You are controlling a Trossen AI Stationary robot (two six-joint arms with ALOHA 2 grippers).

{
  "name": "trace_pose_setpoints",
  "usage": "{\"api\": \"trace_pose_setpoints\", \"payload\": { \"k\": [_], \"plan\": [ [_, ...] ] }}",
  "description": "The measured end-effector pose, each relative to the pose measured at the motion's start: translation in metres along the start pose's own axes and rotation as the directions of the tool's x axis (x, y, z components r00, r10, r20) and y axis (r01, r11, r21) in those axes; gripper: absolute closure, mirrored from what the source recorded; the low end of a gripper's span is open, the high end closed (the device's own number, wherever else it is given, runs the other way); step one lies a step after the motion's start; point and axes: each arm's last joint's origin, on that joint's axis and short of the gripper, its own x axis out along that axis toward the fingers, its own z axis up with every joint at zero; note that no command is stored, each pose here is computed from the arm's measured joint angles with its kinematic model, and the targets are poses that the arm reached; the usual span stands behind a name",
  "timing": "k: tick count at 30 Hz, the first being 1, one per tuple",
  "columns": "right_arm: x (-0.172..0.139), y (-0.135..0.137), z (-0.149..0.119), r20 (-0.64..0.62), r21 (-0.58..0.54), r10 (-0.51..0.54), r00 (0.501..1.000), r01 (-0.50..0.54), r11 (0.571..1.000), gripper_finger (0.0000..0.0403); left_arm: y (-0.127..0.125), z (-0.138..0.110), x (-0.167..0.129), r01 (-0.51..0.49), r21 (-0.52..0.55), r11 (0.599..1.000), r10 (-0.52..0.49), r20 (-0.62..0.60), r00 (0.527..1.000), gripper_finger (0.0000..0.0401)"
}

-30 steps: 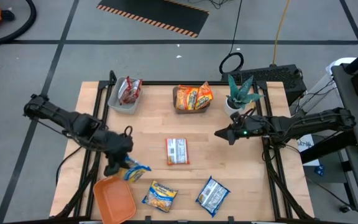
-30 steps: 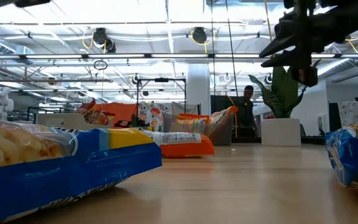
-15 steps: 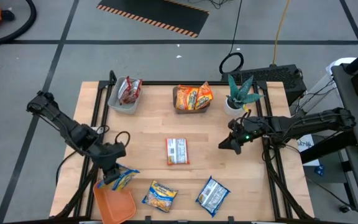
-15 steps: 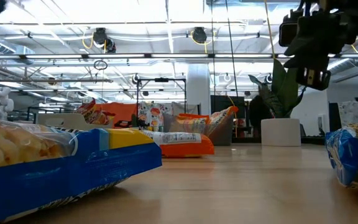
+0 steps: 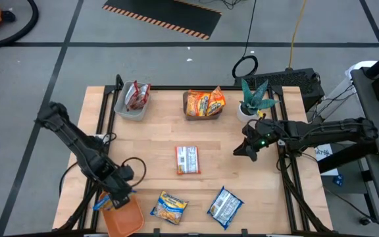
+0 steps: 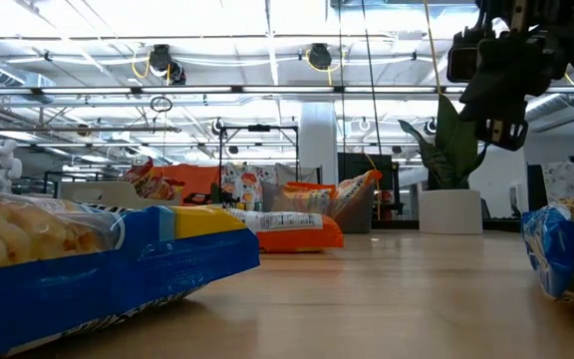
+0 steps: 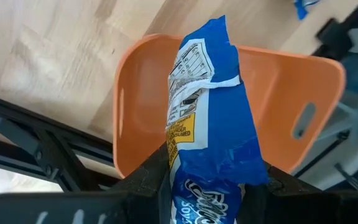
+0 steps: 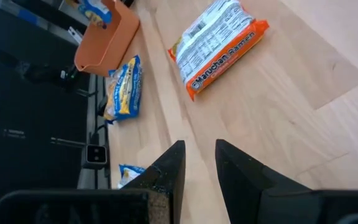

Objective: Sort Maruchan noodles
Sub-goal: Put the top right blue noodle pack into the orange bin

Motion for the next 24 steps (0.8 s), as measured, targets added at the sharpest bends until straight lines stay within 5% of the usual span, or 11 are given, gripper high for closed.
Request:
{"api": "trace_pose_setpoints", "payload": {
  "k": [16,24],
  "plan": [
    [-0.002,-0.005,0.008,0.107,0.176,-0.071,0.992,0.052,0.983,0.0319,-0.010,0.008,0.032,-0.142,0.105,0.984,0.148,-0.052,0.988,0.0282],
    [-0.003,-0.001,0.017,0.244,0.307,-0.079,0.966,0.000,0.952,0.0319,-0.001,0.008,0.031,-0.254,0.083,0.964,0.255,0.000,0.967,0.0214]
  ]
}}
